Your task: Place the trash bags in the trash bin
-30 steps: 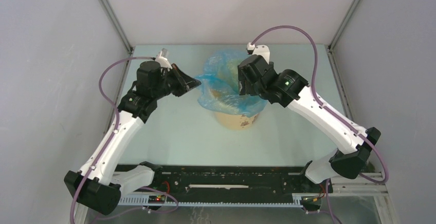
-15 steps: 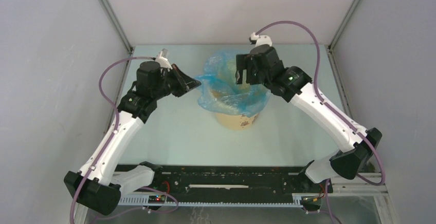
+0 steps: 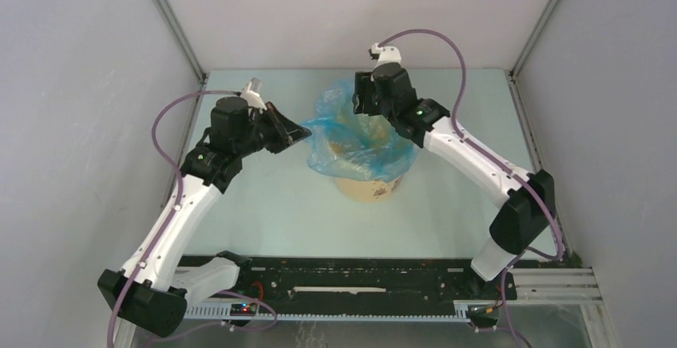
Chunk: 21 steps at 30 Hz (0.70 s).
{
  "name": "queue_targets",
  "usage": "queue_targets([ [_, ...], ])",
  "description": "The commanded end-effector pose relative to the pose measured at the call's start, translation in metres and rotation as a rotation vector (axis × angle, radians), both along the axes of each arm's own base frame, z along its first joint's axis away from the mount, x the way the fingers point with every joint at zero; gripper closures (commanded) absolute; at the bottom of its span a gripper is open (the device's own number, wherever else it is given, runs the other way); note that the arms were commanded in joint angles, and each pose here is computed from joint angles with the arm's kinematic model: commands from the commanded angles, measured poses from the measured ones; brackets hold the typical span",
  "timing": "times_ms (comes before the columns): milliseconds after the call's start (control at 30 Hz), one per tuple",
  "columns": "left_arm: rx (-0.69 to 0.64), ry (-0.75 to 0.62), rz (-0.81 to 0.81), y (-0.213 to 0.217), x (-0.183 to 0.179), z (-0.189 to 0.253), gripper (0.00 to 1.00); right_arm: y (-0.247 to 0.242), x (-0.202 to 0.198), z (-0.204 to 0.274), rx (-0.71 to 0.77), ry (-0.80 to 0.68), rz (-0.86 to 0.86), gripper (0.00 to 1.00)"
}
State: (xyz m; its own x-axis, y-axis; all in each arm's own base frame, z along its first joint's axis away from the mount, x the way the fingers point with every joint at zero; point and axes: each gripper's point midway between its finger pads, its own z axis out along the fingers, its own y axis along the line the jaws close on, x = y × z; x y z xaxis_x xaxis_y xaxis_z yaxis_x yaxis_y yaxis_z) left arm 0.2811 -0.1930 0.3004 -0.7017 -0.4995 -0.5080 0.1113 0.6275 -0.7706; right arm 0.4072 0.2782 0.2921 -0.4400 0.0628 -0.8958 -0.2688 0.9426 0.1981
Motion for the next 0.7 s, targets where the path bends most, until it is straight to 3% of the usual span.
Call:
queue_targets([
  [0,-0.008,-0.037,-0.039,-0.004,-0.003,0.014,1.0,0.015,0.019,-0.011,0.013,-0.105,0.013,0.38],
  [167,-0.011,-0.026,-0.055,-0.01,-0.001,0.014,1.0,0.021,0.015,-0.07,-0.015,-0.061,0.006,0.41],
  [400,0.007,0.0,-0.013,-0.01,0.015,0.011,1.0,0.027,0.005,-0.146,-0.086,0.08,0.035,0.37],
  [567,0.054,-0.022,0.0,-0.011,0.038,0.015,1.0,0.017,0.004,-0.154,-0.123,0.128,0.059,0.24],
  [667,0.078,-0.052,0.02,-0.009,0.053,0.024,1.0,0.008,0.0,-0.139,-0.143,0.19,0.065,0.22],
])
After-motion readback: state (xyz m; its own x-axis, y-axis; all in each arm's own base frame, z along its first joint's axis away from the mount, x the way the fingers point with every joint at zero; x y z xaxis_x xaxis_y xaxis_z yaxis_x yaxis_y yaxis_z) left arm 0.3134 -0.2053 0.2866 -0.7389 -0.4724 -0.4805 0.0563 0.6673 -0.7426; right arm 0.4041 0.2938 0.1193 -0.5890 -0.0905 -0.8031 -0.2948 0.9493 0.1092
